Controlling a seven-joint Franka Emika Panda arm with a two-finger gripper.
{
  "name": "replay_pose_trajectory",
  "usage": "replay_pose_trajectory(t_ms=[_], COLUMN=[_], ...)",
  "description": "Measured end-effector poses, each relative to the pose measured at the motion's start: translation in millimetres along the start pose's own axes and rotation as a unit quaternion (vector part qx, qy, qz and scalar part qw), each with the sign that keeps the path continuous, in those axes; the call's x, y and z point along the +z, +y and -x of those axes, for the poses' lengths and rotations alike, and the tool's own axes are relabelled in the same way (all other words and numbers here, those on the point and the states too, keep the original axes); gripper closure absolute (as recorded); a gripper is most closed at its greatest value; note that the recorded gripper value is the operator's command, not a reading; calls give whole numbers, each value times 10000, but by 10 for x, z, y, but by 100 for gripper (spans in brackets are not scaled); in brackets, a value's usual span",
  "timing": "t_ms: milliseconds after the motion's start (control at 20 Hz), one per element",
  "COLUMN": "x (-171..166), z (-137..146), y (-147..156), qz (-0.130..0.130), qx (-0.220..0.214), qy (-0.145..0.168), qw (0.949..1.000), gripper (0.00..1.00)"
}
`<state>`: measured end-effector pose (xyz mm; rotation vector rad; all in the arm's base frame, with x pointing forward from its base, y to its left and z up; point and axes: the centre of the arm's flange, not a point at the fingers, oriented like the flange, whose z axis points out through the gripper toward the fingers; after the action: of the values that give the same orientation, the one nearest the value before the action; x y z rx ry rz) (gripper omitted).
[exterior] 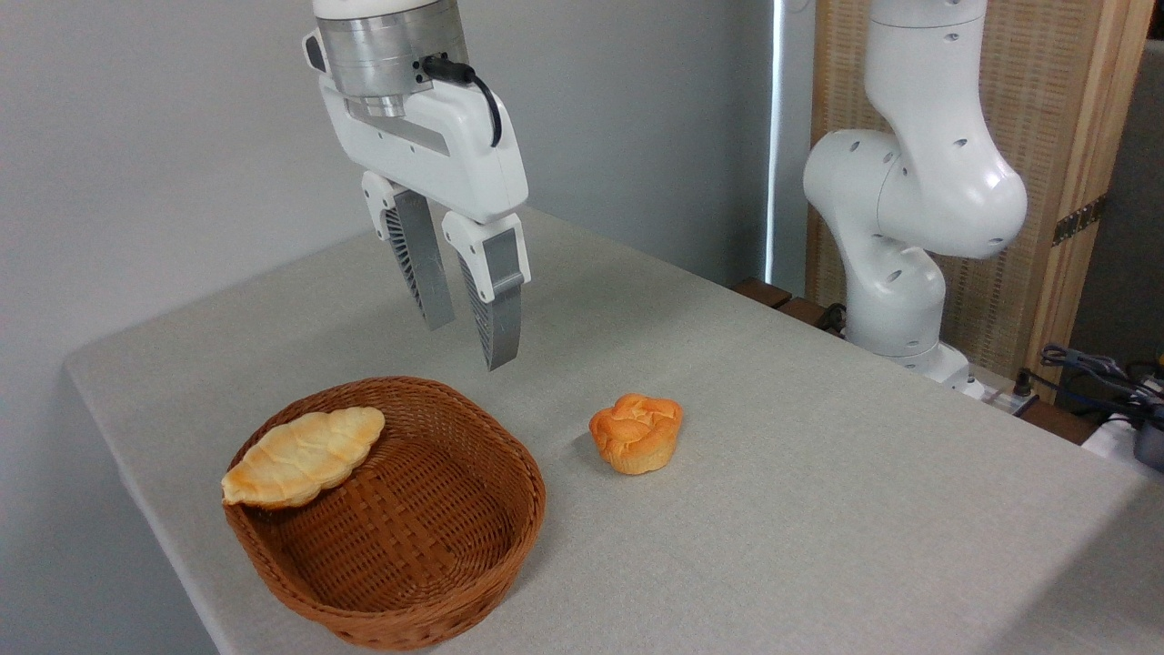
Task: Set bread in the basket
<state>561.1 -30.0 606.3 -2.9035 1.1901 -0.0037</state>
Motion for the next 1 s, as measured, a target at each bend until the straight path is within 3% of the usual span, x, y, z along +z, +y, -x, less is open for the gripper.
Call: replay_pose_trajectory(t_ms=[800,1000], x=[120,214], z=[21,152], y=[20,147], qz=[83,-26], qx=[0,-1], qy=[-94,-2], qw=[9999,10000], gripper=[0,0])
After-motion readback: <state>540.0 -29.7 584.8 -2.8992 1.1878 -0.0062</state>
